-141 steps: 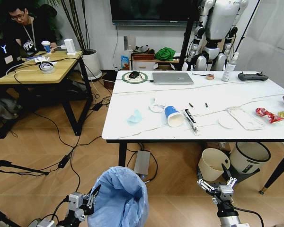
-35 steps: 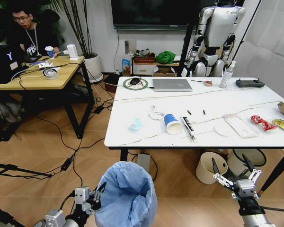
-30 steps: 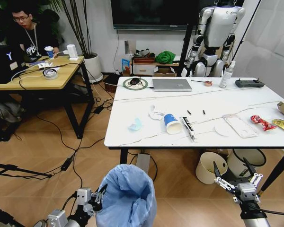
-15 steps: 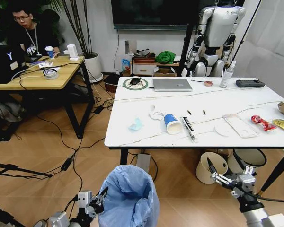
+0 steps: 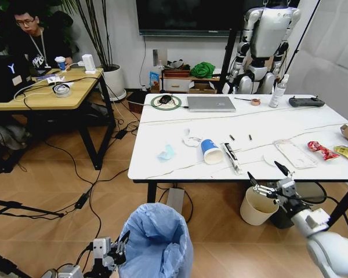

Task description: Pick up the trash bin and place the trash from the table into it.

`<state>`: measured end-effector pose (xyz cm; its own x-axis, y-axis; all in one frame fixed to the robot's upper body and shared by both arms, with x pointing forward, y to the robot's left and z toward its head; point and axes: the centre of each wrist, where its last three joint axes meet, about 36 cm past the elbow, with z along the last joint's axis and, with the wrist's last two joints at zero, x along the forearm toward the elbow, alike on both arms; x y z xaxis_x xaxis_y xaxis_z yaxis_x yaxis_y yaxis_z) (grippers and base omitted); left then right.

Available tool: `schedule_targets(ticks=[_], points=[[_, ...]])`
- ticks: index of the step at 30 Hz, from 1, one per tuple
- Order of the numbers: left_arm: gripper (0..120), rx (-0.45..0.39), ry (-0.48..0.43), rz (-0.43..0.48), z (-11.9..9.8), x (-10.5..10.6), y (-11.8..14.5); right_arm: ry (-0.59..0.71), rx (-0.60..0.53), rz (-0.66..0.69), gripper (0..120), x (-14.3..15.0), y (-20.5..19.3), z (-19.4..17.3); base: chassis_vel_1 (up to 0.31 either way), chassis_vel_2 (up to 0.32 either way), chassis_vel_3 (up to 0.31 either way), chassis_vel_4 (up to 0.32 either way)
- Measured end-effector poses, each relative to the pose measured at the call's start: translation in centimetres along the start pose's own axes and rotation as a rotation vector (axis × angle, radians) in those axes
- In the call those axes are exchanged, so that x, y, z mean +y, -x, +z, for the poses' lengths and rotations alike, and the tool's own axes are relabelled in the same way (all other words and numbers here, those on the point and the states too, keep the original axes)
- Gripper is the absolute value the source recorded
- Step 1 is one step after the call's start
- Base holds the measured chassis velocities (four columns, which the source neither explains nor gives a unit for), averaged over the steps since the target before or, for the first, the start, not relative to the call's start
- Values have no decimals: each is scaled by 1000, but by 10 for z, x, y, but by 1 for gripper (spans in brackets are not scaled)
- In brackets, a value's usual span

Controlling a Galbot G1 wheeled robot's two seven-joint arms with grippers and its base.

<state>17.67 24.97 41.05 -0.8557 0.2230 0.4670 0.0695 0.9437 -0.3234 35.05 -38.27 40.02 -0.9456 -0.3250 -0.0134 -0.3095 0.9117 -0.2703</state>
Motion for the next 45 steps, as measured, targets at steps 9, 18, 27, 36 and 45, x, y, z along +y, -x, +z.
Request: schedule_targets(ticks=[9, 18, 27, 36, 45], points=[[0, -12, -16, -30, 5, 1, 2, 108, 55, -90, 100, 7, 51, -10, 0, 0, 0, 0], [0, -27, -26, -55, 4, 3, 3, 127, 64, -117, 100, 19, 103, -15, 0, 0, 0, 0], [0, -38, -30, -59, 1, 3, 5, 135, 99, -108, 100, 22, 120, 0, 0, 0, 0, 0], [0, -45, -24, -61, -2, 5, 4, 146, 115, -116, 100, 25, 135, 10, 0, 0, 0, 0], [0, -45, -26, -63, -2, 5, 4, 158, 123, -126, 72, 31, 147, 15, 0, 0, 0, 0]])
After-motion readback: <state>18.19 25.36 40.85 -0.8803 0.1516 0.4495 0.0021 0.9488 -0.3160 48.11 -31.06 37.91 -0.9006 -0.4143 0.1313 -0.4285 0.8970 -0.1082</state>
